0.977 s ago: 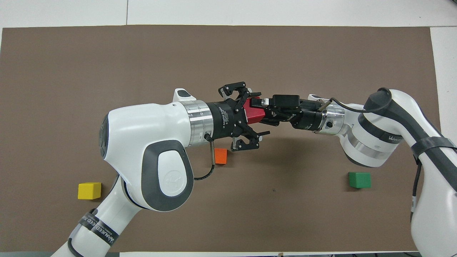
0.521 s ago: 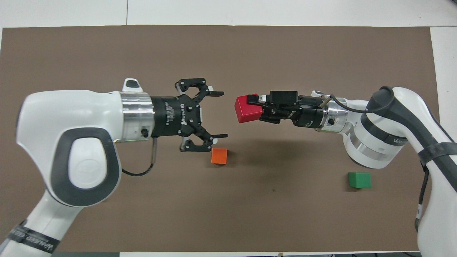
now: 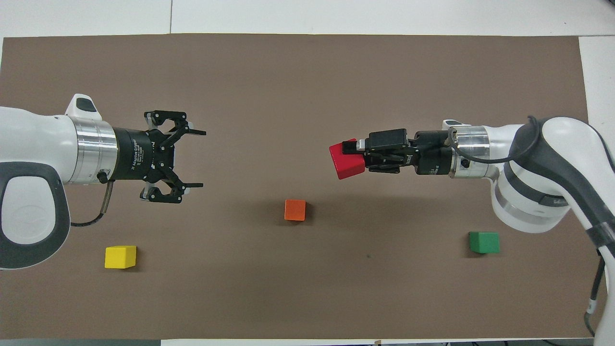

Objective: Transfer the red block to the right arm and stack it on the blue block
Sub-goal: 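Carry the red cube with the right gripper toward the blue cube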

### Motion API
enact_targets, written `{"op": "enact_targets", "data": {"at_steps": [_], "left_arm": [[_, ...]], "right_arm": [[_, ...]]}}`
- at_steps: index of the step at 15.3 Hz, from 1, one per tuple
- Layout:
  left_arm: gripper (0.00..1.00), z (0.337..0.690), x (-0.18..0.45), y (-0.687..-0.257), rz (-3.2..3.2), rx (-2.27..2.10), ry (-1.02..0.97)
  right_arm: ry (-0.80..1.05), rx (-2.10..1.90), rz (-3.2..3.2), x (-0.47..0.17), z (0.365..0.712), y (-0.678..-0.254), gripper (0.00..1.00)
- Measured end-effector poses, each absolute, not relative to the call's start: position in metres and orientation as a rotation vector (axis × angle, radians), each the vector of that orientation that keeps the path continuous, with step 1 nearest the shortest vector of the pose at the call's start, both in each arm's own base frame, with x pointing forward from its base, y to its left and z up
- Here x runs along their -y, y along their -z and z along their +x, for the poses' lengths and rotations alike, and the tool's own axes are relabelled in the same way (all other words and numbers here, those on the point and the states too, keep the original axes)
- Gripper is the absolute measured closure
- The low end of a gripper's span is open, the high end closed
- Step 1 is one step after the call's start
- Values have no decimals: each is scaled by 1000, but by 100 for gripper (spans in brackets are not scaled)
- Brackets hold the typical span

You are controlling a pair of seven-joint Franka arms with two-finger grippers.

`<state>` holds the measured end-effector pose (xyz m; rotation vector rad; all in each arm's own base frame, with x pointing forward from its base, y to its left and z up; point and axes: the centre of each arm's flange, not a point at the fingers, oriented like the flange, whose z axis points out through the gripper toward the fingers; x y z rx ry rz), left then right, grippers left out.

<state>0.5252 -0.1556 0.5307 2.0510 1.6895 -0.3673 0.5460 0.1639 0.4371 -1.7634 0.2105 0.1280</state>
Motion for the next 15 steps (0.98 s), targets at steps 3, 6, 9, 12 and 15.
{"op": "enact_targets", "data": {"at_steps": [3,6,9,12,15], "left_arm": [[0,542,98,-529,2088,-1740,179],[0,549,45,-525,2262,-1531,58],[0,548,37,-514,2600,-1331,-67],[0,549,48,-515,2868,-1009,-26],[0,548,42,-523,3029,-661,66]], "right_arm": [[-141,-215,-1920,-135,538,-460,44],[-118,-201,-2163,-99,534,-476,44],[-61,-194,-2502,-57,539,-507,44],[-13,-145,-2867,-31,545,-520,44],[11,-72,-3100,-18,550,-511,44]]}}
